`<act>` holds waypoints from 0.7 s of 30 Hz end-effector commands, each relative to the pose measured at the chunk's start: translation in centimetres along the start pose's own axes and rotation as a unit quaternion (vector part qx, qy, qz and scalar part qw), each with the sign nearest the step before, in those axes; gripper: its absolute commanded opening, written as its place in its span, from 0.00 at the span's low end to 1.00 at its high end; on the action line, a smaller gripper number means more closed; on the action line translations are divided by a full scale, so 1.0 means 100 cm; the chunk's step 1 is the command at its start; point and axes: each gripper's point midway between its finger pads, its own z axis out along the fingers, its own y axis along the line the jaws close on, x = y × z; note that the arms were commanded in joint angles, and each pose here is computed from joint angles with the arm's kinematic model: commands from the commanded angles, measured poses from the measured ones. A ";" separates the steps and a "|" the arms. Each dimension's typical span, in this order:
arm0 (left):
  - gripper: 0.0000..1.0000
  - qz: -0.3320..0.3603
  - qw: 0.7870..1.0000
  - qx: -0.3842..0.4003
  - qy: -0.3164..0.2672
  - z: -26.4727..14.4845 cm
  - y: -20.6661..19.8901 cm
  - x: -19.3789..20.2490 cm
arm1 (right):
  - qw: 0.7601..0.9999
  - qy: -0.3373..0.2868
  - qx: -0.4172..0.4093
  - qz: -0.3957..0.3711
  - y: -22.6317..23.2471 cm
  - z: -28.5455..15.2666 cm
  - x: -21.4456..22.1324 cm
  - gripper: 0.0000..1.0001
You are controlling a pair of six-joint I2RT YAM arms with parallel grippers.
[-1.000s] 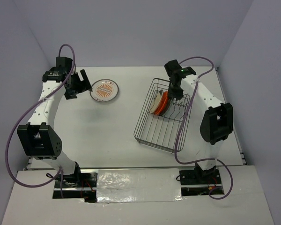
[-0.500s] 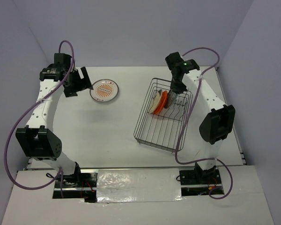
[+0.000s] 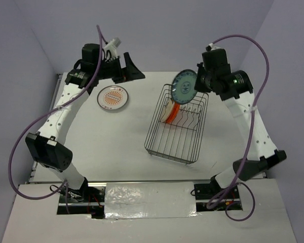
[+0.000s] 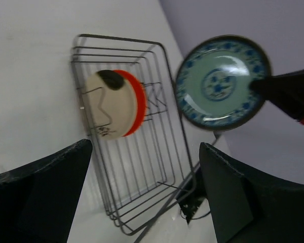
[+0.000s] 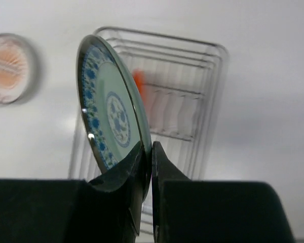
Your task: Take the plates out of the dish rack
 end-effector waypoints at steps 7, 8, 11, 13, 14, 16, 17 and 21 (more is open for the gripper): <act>0.96 0.055 0.985 0.163 0.013 0.025 -0.080 -0.002 | 0.879 -0.050 -0.472 0.043 0.142 -0.090 -0.010 0.00; 0.93 0.055 0.985 0.162 0.018 0.026 -0.078 0.001 | 0.875 -0.051 -0.479 0.045 0.145 -0.091 -0.012 0.00; 0.72 0.052 0.989 0.135 0.036 0.030 -0.063 0.012 | 0.870 -0.061 -0.485 0.059 0.148 -0.092 -0.019 0.00; 0.32 0.050 0.989 0.134 0.047 0.031 -0.059 0.019 | 0.871 -0.056 -0.484 0.067 0.151 -0.088 -0.019 0.00; 0.14 0.055 0.988 0.134 0.049 0.030 -0.059 0.020 | 0.875 -0.054 -0.475 0.072 0.150 -0.083 -0.019 0.00; 0.00 0.055 0.994 0.090 0.039 0.031 -0.044 0.017 | 0.895 -0.027 -0.438 0.085 0.144 -0.063 -0.008 0.36; 0.00 0.056 0.996 0.053 0.033 0.030 -0.028 0.014 | 0.909 -0.017 -0.406 0.094 0.137 -0.051 -0.004 0.64; 0.00 -0.050 0.975 -0.206 0.066 0.010 0.109 0.047 | 0.974 0.033 -0.184 0.131 0.071 0.005 0.028 1.00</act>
